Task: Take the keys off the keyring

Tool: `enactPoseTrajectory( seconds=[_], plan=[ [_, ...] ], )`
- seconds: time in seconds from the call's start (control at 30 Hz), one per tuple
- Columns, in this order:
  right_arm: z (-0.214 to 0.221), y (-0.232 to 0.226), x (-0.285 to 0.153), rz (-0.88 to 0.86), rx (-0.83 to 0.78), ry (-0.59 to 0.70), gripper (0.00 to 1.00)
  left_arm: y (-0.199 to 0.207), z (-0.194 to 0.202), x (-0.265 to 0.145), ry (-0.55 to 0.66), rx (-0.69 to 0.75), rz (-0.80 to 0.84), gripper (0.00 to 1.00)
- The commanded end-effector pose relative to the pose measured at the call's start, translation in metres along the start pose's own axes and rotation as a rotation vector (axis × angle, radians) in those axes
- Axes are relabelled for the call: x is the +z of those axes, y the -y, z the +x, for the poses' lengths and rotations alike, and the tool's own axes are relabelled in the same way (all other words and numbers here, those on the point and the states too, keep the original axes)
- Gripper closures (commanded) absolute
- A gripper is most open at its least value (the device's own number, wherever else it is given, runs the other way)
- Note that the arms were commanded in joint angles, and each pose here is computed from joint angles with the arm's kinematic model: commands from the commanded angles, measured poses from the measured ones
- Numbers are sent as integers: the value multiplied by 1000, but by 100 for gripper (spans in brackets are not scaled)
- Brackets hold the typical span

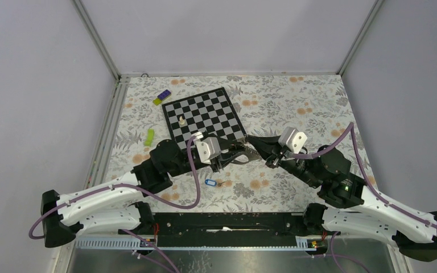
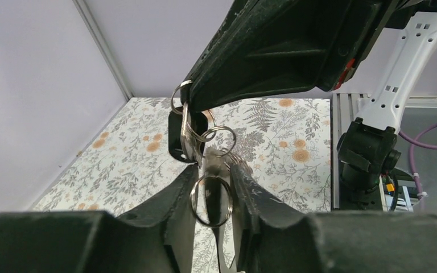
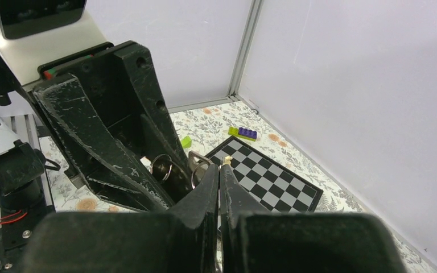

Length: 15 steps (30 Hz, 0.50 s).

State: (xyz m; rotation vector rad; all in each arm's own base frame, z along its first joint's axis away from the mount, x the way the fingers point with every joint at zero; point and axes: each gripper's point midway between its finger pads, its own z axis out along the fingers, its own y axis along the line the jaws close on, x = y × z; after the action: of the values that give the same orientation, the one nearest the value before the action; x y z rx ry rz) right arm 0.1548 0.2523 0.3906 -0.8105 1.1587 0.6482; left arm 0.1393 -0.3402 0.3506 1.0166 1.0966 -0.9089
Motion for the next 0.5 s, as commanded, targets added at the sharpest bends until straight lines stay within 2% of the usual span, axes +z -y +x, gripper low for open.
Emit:
enactPoseTrajectory(
  seconds=[0.0, 0.1, 0.17, 0.3, 0.4, 0.47],
  plan=[
    [-22, 15, 0, 71, 20, 76, 100, 2, -23, 7, 91, 5, 17, 73],
    [-21, 16, 0, 78, 25, 73, 100, 2, -26, 10, 110, 9, 22, 73],
    [-21, 18, 0, 92, 28, 75, 100, 1, -27, 12, 119, -1, 14, 57],
    [-21, 24, -1, 126, 29, 76, 100, 0, -28, 12, 133, -13, 4, 48],
    [-20, 28, -2, 152, 27, 69, 100, -1, -28, 10, 145, -25, -8, 47],
    [-18, 29, -2, 159, 26, 64, 100, -3, -27, 10, 147, -29, -18, 54]
  ],
)
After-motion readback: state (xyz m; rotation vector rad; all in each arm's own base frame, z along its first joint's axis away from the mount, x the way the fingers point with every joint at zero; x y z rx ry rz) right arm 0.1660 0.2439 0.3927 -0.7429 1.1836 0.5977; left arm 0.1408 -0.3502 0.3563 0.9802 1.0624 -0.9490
